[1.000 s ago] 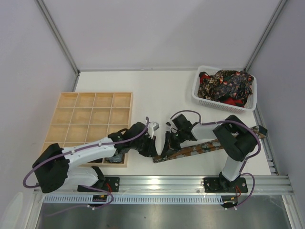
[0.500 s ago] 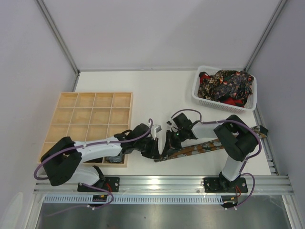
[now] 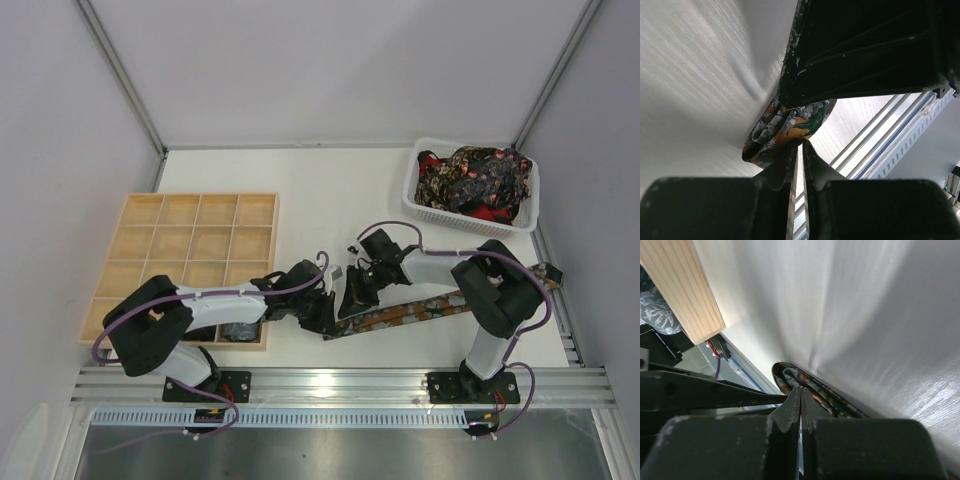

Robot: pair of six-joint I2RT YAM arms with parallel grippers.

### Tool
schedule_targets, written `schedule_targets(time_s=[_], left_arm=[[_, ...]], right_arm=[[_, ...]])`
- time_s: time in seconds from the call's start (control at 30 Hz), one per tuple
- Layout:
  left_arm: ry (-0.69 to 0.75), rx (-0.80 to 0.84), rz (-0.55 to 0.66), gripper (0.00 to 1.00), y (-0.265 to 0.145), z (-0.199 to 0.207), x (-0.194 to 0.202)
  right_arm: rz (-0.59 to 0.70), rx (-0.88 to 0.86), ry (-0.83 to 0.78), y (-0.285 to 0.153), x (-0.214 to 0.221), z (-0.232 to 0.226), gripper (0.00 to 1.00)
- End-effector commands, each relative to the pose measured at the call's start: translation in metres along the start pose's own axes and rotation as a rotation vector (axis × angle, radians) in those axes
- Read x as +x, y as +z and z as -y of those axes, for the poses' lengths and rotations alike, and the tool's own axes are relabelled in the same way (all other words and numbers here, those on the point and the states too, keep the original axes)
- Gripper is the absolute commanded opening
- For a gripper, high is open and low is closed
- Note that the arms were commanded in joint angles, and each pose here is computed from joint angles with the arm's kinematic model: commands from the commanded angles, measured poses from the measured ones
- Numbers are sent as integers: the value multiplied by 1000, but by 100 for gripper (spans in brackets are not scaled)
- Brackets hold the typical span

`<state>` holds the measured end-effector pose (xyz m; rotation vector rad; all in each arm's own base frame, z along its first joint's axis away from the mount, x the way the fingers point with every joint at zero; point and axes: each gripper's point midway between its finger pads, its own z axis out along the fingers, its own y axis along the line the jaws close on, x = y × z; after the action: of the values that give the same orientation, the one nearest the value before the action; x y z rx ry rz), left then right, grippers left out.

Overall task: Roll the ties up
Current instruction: Roll the tie

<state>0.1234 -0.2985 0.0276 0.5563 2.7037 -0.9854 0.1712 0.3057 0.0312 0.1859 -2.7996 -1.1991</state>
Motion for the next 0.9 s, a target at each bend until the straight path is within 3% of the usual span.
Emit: schedule_targets(time_s=[0.0, 0.37, 0.87], left_arm=[[-3, 18, 32, 12, 1, 6, -11], [-13, 31, 31, 12, 0, 10, -13], [-29, 13, 16, 13, -1, 9, -15]], right_arm=[[52, -11, -62, -19, -14, -22, 0], [38, 31, -94, -37, 8, -11, 0], [20, 30, -108, -16, 11, 9, 0]])
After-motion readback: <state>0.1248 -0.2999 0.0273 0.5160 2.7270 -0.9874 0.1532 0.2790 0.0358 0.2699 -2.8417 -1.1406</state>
